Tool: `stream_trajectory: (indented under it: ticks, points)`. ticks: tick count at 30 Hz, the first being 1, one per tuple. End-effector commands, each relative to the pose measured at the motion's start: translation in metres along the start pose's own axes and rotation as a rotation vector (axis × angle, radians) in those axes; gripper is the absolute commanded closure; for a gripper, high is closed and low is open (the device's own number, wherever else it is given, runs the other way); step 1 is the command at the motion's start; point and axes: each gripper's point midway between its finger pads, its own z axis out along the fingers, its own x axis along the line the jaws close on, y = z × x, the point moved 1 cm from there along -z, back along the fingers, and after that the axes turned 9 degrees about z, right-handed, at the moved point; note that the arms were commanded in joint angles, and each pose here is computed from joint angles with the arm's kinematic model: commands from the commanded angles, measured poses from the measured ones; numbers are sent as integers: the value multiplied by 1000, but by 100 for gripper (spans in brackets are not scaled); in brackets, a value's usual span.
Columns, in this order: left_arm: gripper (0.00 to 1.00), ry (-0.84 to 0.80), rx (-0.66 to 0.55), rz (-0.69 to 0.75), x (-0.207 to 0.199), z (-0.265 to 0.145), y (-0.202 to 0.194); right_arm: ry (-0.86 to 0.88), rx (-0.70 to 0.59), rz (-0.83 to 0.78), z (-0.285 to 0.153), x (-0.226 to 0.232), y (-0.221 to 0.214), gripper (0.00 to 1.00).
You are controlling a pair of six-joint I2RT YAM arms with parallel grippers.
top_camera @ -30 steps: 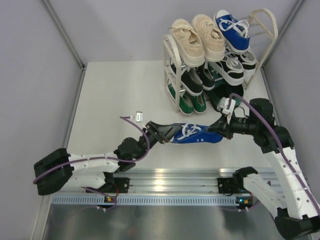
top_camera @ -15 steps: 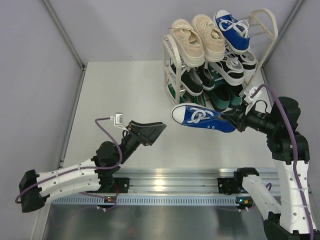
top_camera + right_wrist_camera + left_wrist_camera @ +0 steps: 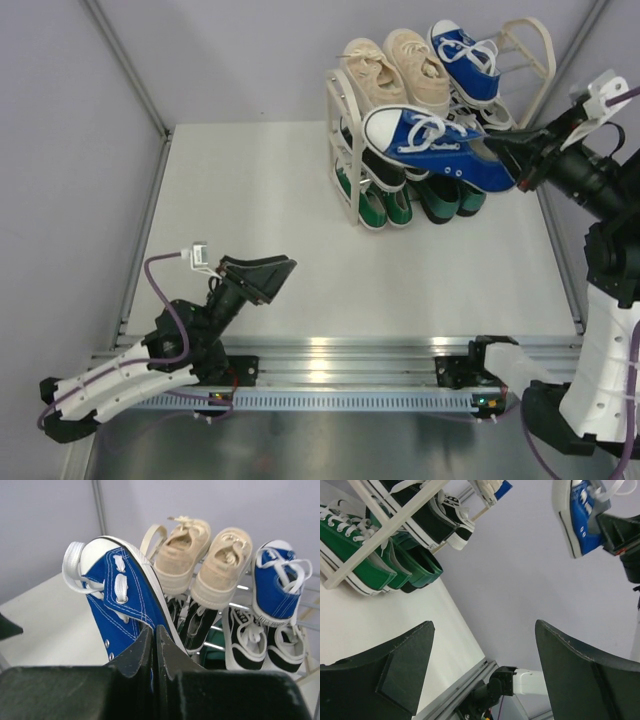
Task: Place and organize the shoes onto the shoe shelf
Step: Place the shoe at the shoe shelf.
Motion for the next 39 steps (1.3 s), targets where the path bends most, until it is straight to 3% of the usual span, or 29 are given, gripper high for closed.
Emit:
stream_trajectory:
  ticks: [1,8,15,25,31,39]
  points:
    - [13,54,52,39,20,-7,-17,-39,-182,-57,9,-15,67,100]
    - [13,53,68,25,23,-9,-23,-143,-368,-39,23,-76,143,100]
    - [13,52,81,19,24,-10,-27,-267,-505,18,47,-156,171,100]
    - [13,45,108,14,23,-12,-30,-430,-532,82,95,-259,138,100]
    - [13,52,107,-1,24,-12,-32,-409,-391,143,135,-276,78,100]
    - [13,76,111,9,31,-12,-35,-391,-286,145,153,-278,36,100]
